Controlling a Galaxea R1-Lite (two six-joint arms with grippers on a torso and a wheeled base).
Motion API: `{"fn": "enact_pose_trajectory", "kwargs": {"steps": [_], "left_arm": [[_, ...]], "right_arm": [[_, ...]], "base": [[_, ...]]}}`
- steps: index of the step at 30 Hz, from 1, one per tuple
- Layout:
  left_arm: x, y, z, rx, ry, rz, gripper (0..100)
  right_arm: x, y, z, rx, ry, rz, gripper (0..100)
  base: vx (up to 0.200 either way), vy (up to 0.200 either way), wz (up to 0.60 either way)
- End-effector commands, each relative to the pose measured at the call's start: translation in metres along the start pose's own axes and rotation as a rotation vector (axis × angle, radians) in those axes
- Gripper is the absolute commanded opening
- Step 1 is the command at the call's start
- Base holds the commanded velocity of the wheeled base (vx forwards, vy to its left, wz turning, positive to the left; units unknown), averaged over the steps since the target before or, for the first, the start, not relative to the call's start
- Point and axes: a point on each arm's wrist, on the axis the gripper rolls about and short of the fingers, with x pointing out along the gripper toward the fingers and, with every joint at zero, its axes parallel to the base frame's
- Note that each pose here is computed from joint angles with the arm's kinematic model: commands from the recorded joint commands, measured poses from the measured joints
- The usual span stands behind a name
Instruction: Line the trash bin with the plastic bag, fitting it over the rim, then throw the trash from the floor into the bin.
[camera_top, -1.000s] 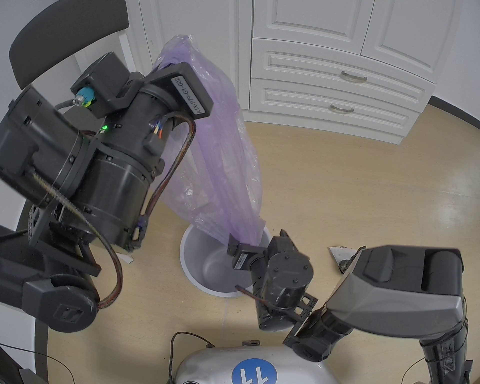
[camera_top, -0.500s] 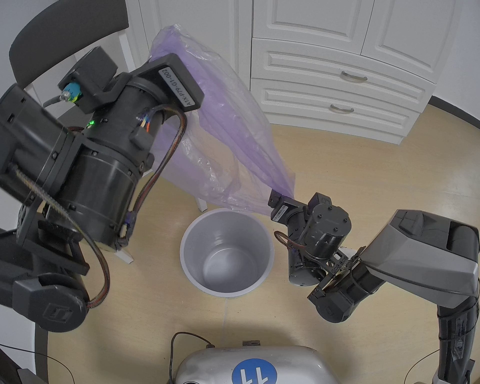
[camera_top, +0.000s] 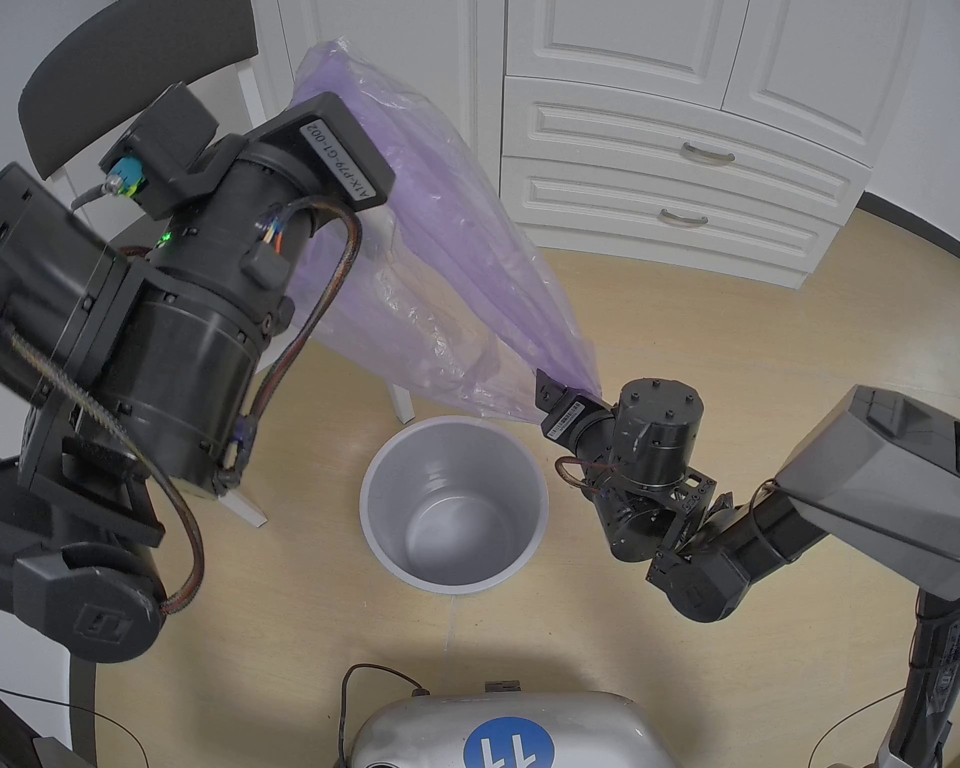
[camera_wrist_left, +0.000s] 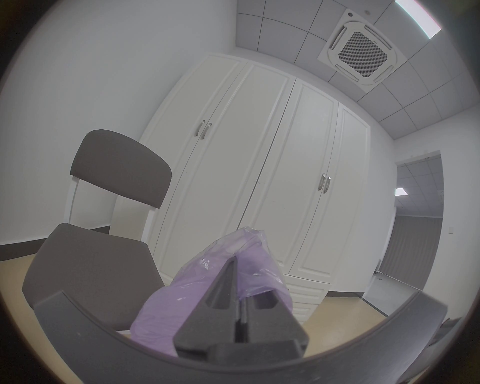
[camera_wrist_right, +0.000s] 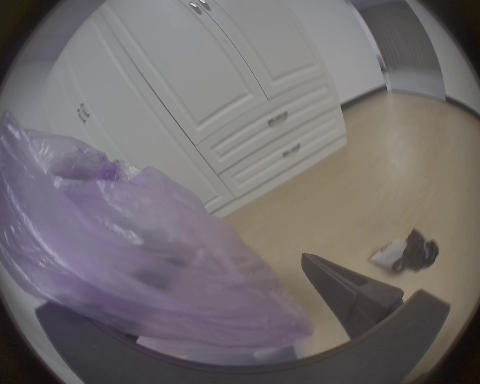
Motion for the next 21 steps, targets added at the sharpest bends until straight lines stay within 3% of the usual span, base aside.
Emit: {"fn": "enact_pose_trajectory", "kwargs": {"steps": [1,6,21], "left_arm": [[-0.001,0.0,0.005,-0.009,-0.01,0.0,0],[-0.004,0.0,0.011,-0.019,-0.019,-0.005,0],[-0.01,-0.003,0.012,-0.023,-0.008,-0.023,0]], "right_arm": [[0.0,0.001,0.039,0.152,0.104,0.067,100],[0.016,-0.016,0.036,0.156,0.103,0.027,100],[0.017,-0.017,0.036,0.15,0.104,0.021,100]], "base": [[0.0,0.0,0.0],[0.0,0.0,0.0],[0.0,0.0,0.0]]}}
